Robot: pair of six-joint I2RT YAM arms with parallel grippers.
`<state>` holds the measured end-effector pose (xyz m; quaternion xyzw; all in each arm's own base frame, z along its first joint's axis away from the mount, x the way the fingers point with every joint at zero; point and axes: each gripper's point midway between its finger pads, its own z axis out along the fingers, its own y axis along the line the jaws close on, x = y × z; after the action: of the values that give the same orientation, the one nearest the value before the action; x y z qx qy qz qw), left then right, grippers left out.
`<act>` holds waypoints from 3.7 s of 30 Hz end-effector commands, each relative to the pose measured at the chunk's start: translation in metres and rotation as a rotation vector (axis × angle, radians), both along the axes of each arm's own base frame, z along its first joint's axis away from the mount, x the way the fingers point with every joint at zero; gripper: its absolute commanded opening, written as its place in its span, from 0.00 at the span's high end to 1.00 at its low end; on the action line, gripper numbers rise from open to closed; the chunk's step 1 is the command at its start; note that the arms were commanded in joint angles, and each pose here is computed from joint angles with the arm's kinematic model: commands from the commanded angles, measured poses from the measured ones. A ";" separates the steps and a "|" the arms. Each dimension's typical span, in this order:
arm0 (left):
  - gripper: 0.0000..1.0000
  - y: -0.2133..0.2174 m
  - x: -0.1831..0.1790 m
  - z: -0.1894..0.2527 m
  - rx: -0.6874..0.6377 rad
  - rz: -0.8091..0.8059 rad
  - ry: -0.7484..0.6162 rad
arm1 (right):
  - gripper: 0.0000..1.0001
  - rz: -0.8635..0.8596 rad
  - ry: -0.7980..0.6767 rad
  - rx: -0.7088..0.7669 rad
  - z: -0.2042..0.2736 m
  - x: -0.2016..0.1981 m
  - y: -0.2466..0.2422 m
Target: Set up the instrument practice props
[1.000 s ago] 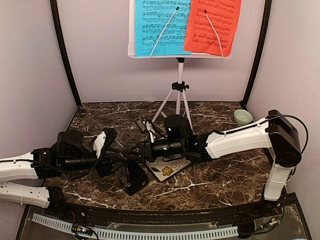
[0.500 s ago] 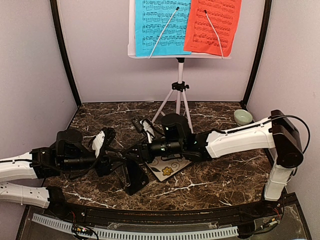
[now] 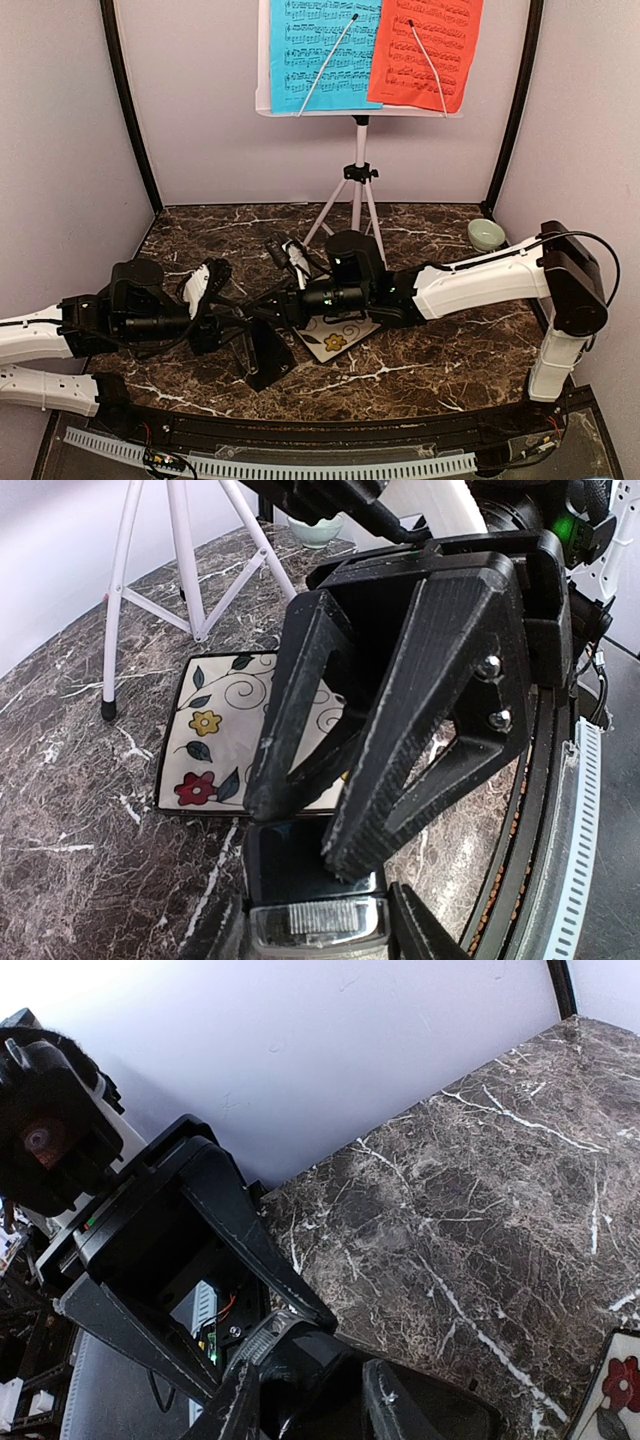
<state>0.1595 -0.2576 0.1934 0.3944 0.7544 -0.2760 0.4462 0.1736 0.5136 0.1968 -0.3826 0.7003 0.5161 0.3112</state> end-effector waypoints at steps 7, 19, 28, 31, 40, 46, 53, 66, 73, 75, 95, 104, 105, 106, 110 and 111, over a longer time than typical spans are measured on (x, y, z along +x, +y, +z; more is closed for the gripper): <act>0.75 0.001 -0.025 -0.009 0.036 -0.118 0.033 | 0.68 -0.168 0.102 -0.503 -0.154 0.026 -0.069; 0.85 0.031 -0.022 0.046 -0.088 0.004 -0.037 | 0.64 -0.128 0.075 -0.471 -0.139 0.021 -0.055; 0.90 0.082 0.024 0.065 0.074 0.352 -0.056 | 0.59 -0.091 0.050 -0.433 -0.122 0.011 -0.043; 0.92 0.088 0.052 0.043 0.160 0.425 0.078 | 0.58 -0.083 0.038 -0.402 -0.107 0.013 -0.034; 0.94 0.098 0.133 -0.010 0.200 0.518 0.327 | 0.53 -0.083 0.016 -0.362 -0.086 0.011 -0.033; 0.96 0.098 0.186 -0.047 0.206 0.550 0.428 | 0.49 -0.086 -0.003 -0.348 -0.073 0.014 -0.030; 0.97 0.093 0.226 -0.078 0.225 0.577 0.464 | 0.39 -0.083 -0.018 -0.286 -0.043 0.016 -0.019; 0.87 0.114 0.286 -0.134 0.316 0.637 0.527 | 0.16 -0.087 -0.031 -0.179 0.014 0.010 -0.029; 0.66 0.119 0.299 -0.130 0.316 0.655 0.513 | 0.15 -0.106 -0.019 -0.219 0.000 0.001 -0.055; 0.53 0.120 0.298 -0.123 0.316 0.657 0.504 | 0.16 -0.111 -0.011 -0.246 -0.012 -0.002 -0.064; 0.67 0.078 0.129 -0.121 0.137 0.523 0.608 | 0.69 -0.127 0.017 -0.456 -0.115 -0.012 -0.059; 0.75 0.073 0.083 -0.135 0.048 0.483 0.643 | 0.73 -0.146 -0.001 -0.473 -0.122 0.000 -0.041; 0.75 0.070 0.079 -0.135 0.051 0.471 0.641 | 0.73 -0.152 -0.006 -0.467 -0.120 0.003 -0.038; 0.76 0.068 0.077 -0.136 0.049 0.465 0.647 | 0.73 -0.156 -0.012 -0.454 -0.116 0.006 -0.032; 0.76 0.066 0.067 -0.143 0.057 0.454 0.659 | 0.73 -0.166 -0.018 -0.453 -0.117 0.015 -0.025; 0.77 0.066 0.066 -0.144 0.053 0.452 0.660 | 0.73 -0.170 -0.019 -0.451 -0.117 0.018 -0.023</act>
<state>0.2323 -0.1877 0.0502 0.1238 0.9362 -0.2474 0.2166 0.1758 0.4756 0.0681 -0.3933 0.8325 0.3098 0.2373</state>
